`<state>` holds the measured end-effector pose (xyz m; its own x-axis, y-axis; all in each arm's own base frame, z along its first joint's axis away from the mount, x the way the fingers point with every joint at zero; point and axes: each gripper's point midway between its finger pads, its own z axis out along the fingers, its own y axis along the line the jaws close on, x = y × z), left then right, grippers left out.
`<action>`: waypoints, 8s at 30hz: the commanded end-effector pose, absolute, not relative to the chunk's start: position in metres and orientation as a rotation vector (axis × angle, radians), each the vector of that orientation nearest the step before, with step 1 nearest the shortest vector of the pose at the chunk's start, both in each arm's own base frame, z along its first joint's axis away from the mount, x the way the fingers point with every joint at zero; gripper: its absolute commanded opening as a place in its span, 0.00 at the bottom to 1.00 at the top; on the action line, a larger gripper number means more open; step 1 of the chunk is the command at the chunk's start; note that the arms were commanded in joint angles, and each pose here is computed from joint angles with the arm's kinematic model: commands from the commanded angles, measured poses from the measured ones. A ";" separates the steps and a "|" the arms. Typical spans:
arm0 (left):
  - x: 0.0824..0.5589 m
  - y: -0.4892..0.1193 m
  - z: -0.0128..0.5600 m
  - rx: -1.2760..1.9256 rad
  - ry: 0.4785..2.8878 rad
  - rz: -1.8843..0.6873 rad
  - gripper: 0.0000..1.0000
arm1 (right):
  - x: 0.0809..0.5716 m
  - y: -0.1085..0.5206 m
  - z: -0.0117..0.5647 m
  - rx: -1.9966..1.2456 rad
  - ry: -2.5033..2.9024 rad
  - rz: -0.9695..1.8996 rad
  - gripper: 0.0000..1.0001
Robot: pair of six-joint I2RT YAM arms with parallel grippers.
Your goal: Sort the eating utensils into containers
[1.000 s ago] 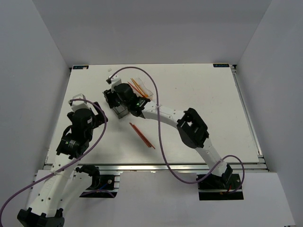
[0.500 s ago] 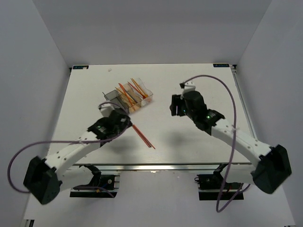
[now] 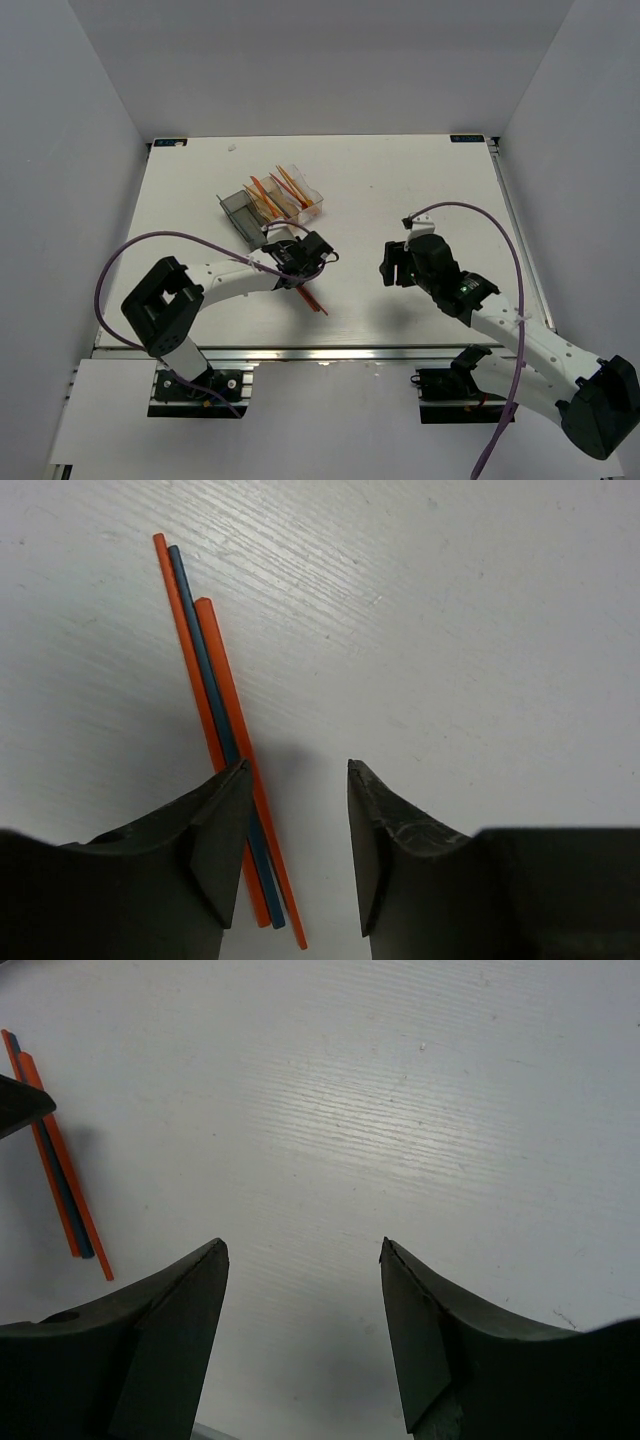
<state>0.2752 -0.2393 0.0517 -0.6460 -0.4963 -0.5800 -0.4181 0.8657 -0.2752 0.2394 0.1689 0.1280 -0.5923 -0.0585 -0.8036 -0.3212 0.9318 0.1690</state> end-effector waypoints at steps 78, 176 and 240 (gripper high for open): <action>0.238 -0.204 0.015 -0.728 2.437 -0.029 0.35 | 0.242 0.176 0.103 -0.297 2.233 0.391 0.61; 0.461 -0.044 0.219 -0.693 1.768 0.262 0.00 | 0.246 0.163 0.092 -0.278 2.242 0.302 0.60; 0.237 -0.203 0.111 -0.451 2.269 -0.238 0.64 | 0.235 0.178 0.110 -0.314 2.241 0.424 0.65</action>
<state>0.2773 -0.1924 0.1374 -0.5637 -0.3749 -0.7360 -0.2158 0.9270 -0.3069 0.2313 0.1743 0.0958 -0.6409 -0.1068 -0.7601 -0.3654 0.9134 0.1797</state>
